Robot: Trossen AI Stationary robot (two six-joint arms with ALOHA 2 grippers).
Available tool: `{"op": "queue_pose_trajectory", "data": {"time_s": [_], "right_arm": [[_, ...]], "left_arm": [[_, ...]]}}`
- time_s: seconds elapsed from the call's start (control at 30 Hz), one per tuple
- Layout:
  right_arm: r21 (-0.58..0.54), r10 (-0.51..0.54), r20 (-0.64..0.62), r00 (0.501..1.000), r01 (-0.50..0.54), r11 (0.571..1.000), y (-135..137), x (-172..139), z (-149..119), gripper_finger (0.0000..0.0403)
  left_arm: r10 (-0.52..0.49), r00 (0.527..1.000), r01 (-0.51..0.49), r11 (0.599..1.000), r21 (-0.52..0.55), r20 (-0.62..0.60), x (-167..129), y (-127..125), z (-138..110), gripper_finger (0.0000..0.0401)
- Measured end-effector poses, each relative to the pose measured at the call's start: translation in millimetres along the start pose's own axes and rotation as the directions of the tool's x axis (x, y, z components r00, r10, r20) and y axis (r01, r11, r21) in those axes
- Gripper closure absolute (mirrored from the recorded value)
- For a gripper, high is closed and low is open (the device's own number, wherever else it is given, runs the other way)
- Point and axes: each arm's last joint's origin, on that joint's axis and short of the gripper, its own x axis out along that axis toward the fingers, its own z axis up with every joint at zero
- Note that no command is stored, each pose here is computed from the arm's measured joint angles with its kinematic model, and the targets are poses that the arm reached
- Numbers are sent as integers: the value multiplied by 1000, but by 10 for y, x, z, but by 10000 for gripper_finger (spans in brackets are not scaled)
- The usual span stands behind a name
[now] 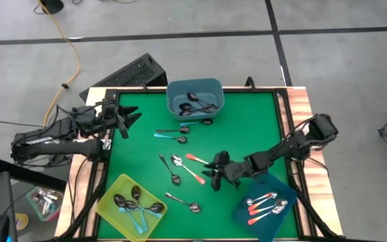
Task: Sort silverware by color (type)
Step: Put the orange spoon into the blue bin
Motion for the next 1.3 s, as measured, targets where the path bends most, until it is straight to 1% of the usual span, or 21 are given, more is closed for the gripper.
{"op": "queue_pose_trajectory", "data": {"time_s": [0.07,0.17,0.37,0.43,0.53,0.6,0.67,0.73,0.8,0.87,0.93,1.13,1.23,1.3], "right_arm": [[-35,-14,13,1000,14,999,-42,23,45,239],[-127,-42,27,999,45,991,-58,83,174,239],[-191,-125,28,992,128,973,-77,201,499,239],[-225,-167,8,986,165,960,-98,286,517,239],[-252,-216,-62,975,194,948,-182,361,427,239],[-217,-192,-64,979,174,960,-163,463,401,239],[-234,-218,-116,969,187,954,-215,481,293,239],[-221,-206,-133,969,174,960,-208,554,208,239],[-238,-239,-183,954,193,952,-241,542,100,239],[-233,-238,-194,952,191,954,-223,556,58,239],[-246,-266,-217,939,211,946,-237,540,5,239],[-272,-316,-243,917,248,930,-288,524,-12,239],[-271,-316,-243,917,249,930,-302,530,0,239],[-282,-297,-231,927,228,932,-283,523,27,239]], "left_arm": [[0,1000,0,1000,-4,1,-1,0,1,231],[1,1000,-1,1000,-4,-2,-1,1,-2,231],[2,1000,-2,1000,-5,-16,-1,4,-16,231],[-1,1000,0,1000,-13,-18,-1,4,-16,231],[1,1000,-1,1000,-13,-24,-1,6,-22,231],[4,999,-5,1000,-10,-34,-1,9,-32,231],[5,999,-5,1000,-10,-34,-1,9,-33,231],[5,999,-5,1000,-10,-35,-1,10,-34,231],[6,999,-6,1000,-10,-37,-2,10,-35,231],[8,999,-8,1000,-9,-41,-1,12,-40,231],[8,999,-8,1000,-9,-41,-2,12,-40,231],[17,999,-17,1000,-10,-35,-1,14,-36,231],[30,999,-30,999,-11,-27,-1,17,-32,231],[35,999,-35,999,-11,-24,-2,18,-31,231]]}}
